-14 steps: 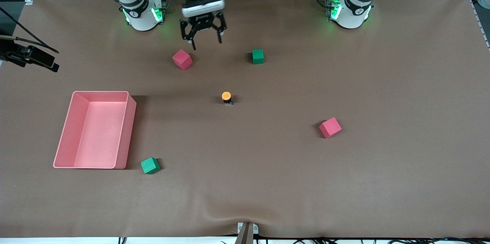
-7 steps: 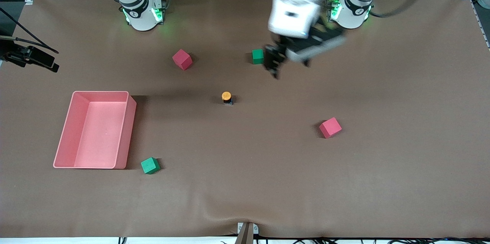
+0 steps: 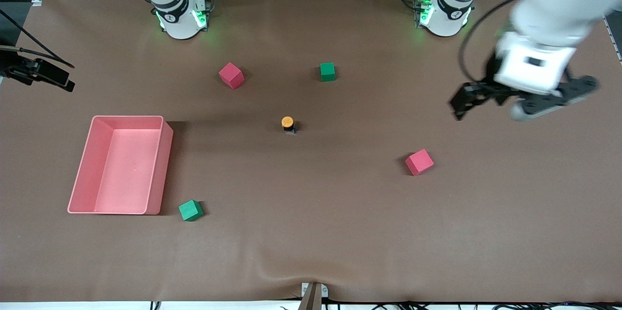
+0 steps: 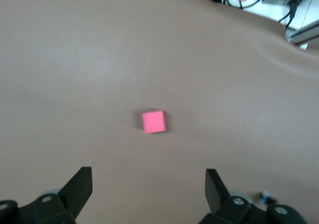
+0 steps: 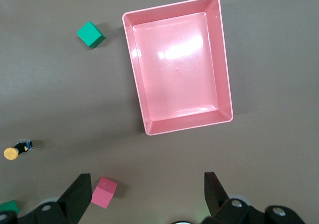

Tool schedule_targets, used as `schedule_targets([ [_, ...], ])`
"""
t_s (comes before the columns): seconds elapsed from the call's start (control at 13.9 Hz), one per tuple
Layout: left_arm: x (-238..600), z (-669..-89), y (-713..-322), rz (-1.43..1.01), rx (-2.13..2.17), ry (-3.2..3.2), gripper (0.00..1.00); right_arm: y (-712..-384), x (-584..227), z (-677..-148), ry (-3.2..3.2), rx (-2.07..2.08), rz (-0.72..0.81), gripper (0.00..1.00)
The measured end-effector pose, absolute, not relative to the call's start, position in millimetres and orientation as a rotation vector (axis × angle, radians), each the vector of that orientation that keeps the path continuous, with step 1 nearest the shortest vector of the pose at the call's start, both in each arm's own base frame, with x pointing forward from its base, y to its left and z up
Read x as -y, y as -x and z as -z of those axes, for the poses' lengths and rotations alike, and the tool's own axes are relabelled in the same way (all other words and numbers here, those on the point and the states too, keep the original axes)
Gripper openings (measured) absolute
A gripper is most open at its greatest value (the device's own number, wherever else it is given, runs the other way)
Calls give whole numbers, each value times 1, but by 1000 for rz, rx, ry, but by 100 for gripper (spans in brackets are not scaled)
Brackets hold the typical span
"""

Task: Place and upright button with both arms

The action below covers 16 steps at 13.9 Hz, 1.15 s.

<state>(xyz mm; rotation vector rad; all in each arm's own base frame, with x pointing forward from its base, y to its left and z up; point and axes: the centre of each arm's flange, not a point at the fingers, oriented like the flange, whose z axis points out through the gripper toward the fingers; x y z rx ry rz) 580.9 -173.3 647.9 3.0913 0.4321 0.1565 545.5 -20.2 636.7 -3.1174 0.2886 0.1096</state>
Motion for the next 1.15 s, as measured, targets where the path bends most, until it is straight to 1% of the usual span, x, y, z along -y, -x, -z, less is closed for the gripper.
schedule_targets([
  [0.43, 82, -640, -554, -70, -122, -3161, 100, -545, 20, -637, 3117, -289, -111, 100],
  [0.65, 69, -635, -533, -26, -123, -3148, 100, -545, 20, -637, 3117, -289, -112, 100],
  [0.94, 38, -641, -509, -5, -59, -3122, 100, -545, 20, -637, 3117, -288, -113, 100],
  [1.15, 34, -649, -502, -8, -57, -3121, 100, -545, 20, -637, 3117, -288, -113, 100],
])
